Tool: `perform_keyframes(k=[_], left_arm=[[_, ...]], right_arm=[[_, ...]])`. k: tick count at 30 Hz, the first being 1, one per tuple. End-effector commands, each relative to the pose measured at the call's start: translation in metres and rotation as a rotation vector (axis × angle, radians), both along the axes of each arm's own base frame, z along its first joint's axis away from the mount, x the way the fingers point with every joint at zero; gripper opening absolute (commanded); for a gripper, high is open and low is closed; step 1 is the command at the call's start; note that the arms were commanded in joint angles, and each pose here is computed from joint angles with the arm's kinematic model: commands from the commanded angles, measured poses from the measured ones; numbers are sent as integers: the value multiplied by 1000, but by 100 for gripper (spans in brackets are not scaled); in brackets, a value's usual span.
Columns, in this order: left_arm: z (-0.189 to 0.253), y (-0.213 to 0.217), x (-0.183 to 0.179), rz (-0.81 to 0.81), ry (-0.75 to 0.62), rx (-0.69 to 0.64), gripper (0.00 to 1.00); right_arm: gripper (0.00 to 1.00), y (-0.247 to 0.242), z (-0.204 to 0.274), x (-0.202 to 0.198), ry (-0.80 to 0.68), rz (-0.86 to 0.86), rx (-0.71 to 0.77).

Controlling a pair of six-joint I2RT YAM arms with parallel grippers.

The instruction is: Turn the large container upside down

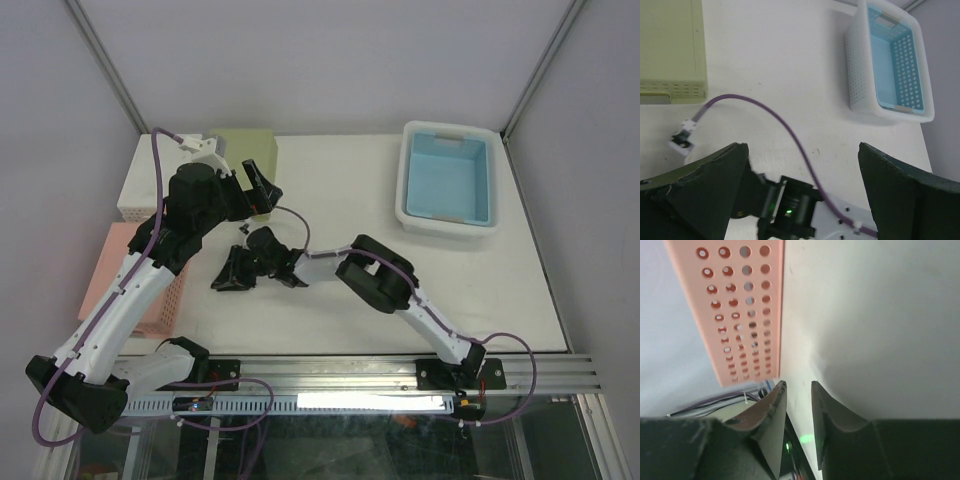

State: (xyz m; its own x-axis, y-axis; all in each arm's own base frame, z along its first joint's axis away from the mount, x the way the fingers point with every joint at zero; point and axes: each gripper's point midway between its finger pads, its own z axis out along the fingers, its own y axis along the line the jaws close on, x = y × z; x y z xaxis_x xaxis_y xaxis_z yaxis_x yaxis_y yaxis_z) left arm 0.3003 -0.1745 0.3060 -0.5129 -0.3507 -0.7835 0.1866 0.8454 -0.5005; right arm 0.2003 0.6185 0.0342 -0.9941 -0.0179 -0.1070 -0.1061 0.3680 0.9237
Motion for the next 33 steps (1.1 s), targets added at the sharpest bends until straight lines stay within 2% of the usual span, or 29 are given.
perform_keyframes(k=[1, 7, 8, 12, 14, 19, 24, 28, 33], left_arm=[[32, -3, -3, -8, -70, -43, 99], [45, -2, 4, 3, -117, -42, 99], [42, -4, 7, 2, -113, -39, 99], [17, -20, 14, -47, -58, -53, 99], [2, -29, 16, -76, -29, -68, 99], [-35, -53, 18, -151, 43, -80, 99], [-75, -78, 8, -221, 116, -45, 99], [-104, -89, -5, -271, 172, -4, 99], [-119, -89, -15, -283, 203, 8, 99]], right_arm=[[32, -59, 96, 40, -234, -78, 88], [40, -186, 99, 71, -329, -247, -170], [41, -214, 96, 79, -387, -288, -261], [47, -312, 128, 111, -547, -486, -483], [52, -366, 151, 130, -582, -609, -554], [56, -472, 194, 169, -635, -838, -687], [57, -524, 187, 211, -544, -872, -773], [57, -533, 169, 240, -494, -814, -846], [53, -541, 149, 267, -451, -790, -896]])
